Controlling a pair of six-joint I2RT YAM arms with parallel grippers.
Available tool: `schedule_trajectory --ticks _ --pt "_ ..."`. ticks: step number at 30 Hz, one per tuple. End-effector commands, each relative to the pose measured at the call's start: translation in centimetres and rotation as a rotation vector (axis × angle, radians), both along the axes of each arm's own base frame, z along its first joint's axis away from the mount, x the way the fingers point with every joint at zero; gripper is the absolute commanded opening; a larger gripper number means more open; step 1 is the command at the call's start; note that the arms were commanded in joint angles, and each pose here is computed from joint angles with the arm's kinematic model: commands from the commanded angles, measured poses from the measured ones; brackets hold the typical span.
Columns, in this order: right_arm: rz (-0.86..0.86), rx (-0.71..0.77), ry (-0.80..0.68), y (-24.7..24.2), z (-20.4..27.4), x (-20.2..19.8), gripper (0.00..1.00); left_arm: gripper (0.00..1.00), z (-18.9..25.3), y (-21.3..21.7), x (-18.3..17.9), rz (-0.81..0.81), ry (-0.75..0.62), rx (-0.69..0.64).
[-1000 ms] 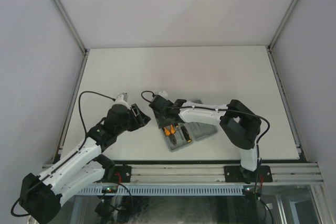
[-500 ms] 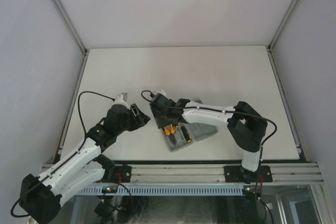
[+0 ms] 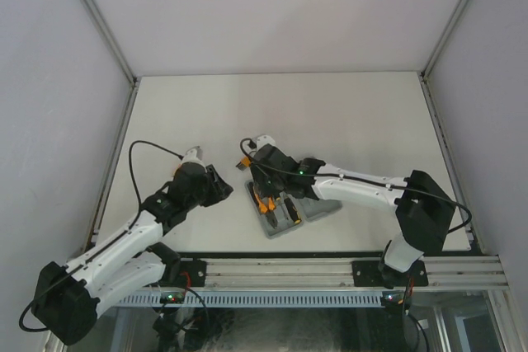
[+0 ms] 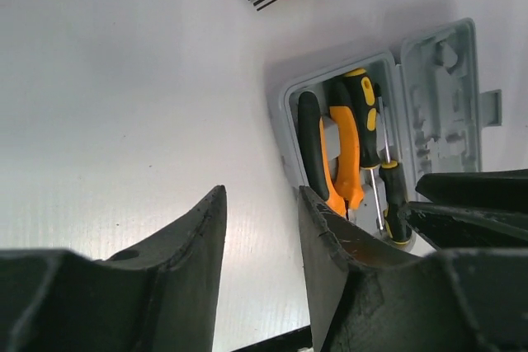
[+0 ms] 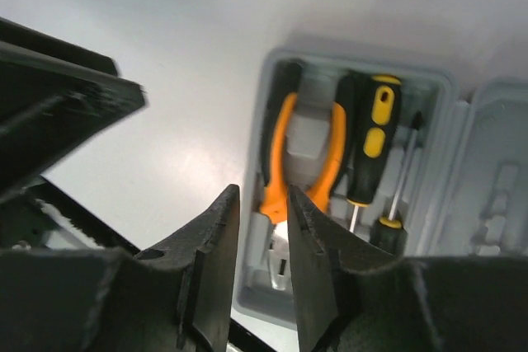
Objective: Sort the tools into containers
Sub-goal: Place the pliers in the storage box.
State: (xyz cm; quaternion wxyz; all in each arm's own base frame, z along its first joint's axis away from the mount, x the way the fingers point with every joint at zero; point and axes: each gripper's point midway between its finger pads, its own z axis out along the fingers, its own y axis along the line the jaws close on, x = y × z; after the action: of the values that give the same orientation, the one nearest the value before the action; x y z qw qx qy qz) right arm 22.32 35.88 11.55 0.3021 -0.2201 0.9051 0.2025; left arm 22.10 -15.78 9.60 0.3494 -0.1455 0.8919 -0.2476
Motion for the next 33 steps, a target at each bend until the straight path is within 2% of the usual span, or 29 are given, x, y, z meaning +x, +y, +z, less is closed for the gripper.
schedule_trajectory --ticks 1,6,10,24,33 --pt "-0.086 0.068 -0.028 -1.1 1.1 1.4 0.28 0.44 3.4 -1.0 1.8 0.0 -0.081 0.005" --pt "-0.114 0.084 0.002 -2.1 0.3 1.8 0.25 0.41 3.3 -2.4 2.2 -0.018 -0.068 0.035" --pt "-0.112 0.075 0.023 -2.2 -0.5 1.8 0.22 0.35 2.3 -3.1 2.4 -0.02 -0.042 0.044" --pt "-0.12 0.086 0.087 -2.1 -3.2 2.0 0.01 0.3 0.9 -5.8 2.9 -0.073 0.001 0.068" --pt "-0.11 0.053 0.141 -2.0 -5.7 1.7 0.0 0.19 -0.4 -7.3 3.3 -0.102 0.045 0.108"
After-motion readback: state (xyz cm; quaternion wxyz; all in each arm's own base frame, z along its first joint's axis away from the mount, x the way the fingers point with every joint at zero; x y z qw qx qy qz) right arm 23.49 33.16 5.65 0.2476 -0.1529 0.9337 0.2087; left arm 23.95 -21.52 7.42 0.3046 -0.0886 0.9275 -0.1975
